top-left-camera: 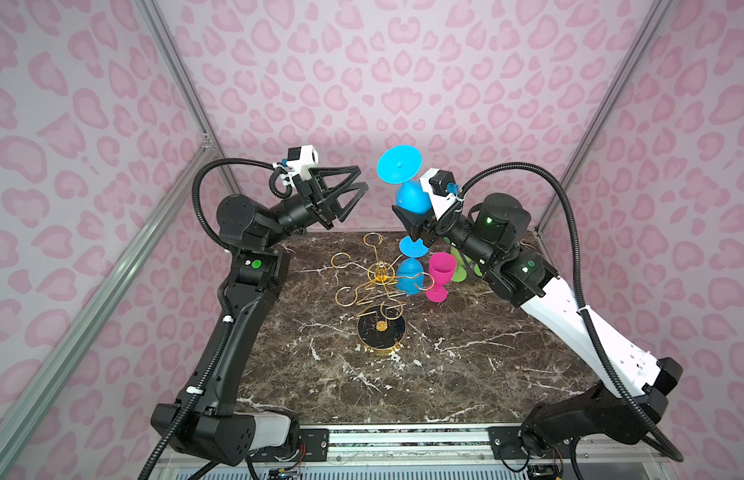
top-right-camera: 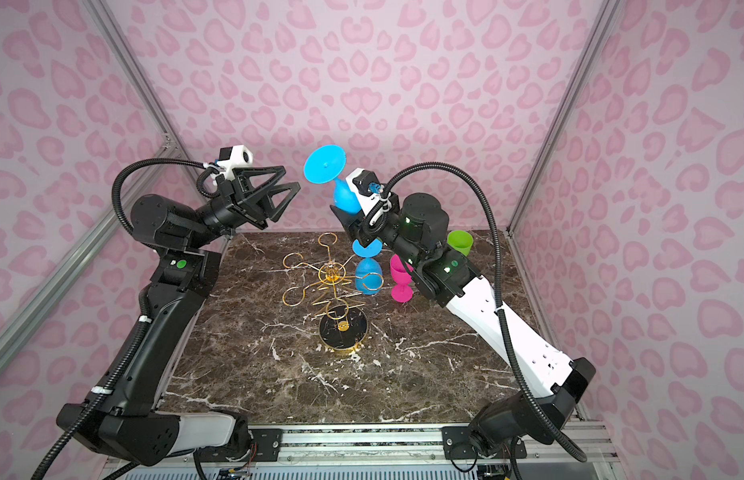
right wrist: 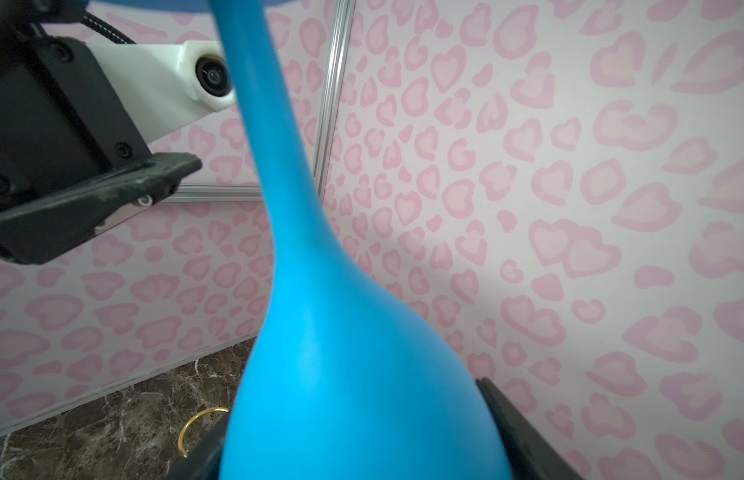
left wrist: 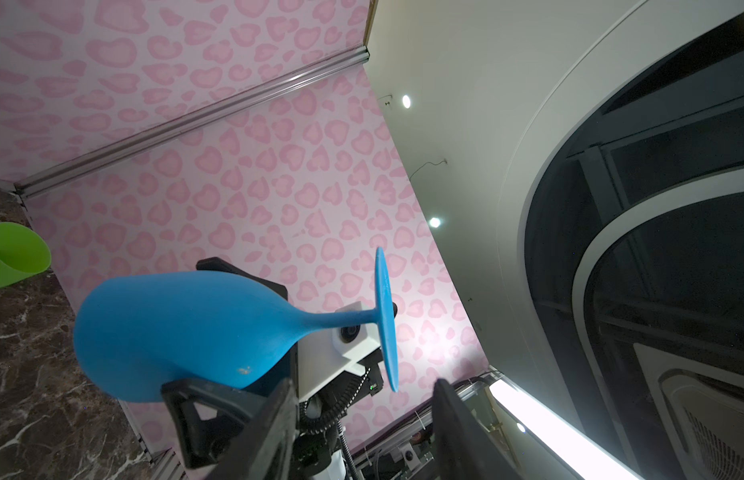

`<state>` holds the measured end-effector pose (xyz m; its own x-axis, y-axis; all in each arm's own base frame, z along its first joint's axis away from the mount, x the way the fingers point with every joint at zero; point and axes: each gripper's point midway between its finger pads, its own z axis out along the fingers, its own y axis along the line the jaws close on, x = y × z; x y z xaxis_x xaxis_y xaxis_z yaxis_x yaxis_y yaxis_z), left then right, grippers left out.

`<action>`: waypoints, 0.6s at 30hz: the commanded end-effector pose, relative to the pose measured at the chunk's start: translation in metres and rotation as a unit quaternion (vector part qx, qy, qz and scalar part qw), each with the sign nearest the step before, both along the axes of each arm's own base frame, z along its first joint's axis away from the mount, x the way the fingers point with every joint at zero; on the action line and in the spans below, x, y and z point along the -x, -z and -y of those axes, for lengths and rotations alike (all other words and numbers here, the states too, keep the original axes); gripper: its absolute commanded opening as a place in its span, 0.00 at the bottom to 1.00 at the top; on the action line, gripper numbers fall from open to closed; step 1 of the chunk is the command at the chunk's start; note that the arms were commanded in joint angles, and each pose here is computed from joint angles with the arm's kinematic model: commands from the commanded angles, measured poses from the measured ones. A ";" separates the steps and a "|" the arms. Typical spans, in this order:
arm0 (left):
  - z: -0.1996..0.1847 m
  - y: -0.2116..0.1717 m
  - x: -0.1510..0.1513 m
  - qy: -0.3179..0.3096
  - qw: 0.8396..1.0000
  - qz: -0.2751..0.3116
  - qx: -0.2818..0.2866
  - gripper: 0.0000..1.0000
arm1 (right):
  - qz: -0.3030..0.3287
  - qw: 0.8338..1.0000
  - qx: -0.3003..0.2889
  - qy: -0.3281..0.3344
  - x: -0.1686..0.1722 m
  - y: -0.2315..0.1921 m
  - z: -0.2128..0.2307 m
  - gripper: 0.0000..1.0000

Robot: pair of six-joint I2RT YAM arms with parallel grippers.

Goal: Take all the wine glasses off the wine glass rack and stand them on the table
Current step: 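Close the right gripper on the blue glass bowl while the left gripper opens, then turn the blue glass upright with the right gripper while the left gripper regrasps its base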

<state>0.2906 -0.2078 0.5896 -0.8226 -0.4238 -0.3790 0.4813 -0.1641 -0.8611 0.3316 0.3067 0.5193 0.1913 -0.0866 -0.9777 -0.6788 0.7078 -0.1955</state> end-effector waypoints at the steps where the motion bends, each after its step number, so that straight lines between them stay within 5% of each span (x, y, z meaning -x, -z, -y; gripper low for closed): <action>1: 0.000 -0.003 0.001 -0.036 0.994 0.091 -0.041 0.55 | -0.053 0.999 -0.004 0.008 0.012 0.003 0.015 0.61; 8: -0.003 0.013 -0.029 -0.148 0.955 0.228 -0.120 0.51 | -0.136 0.990 0.003 0.030 0.045 0.017 0.052 0.57; 15: -0.016 0.018 -0.044 -0.296 0.860 0.361 -0.206 0.44 | -0.209 0.975 0.047 0.055 0.060 0.047 0.073 0.55; 18: -0.010 0.012 -0.031 -0.302 0.813 0.446 -0.222 0.46 | -0.227 0.971 0.056 0.053 0.063 0.054 0.073 0.54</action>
<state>0.3276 -0.2016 0.5643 -0.1182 -0.4173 -0.9011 0.8326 0.4529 -0.3189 0.2727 0.2375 0.4845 -0.1946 -0.1589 -0.9679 -0.6470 0.7625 0.0049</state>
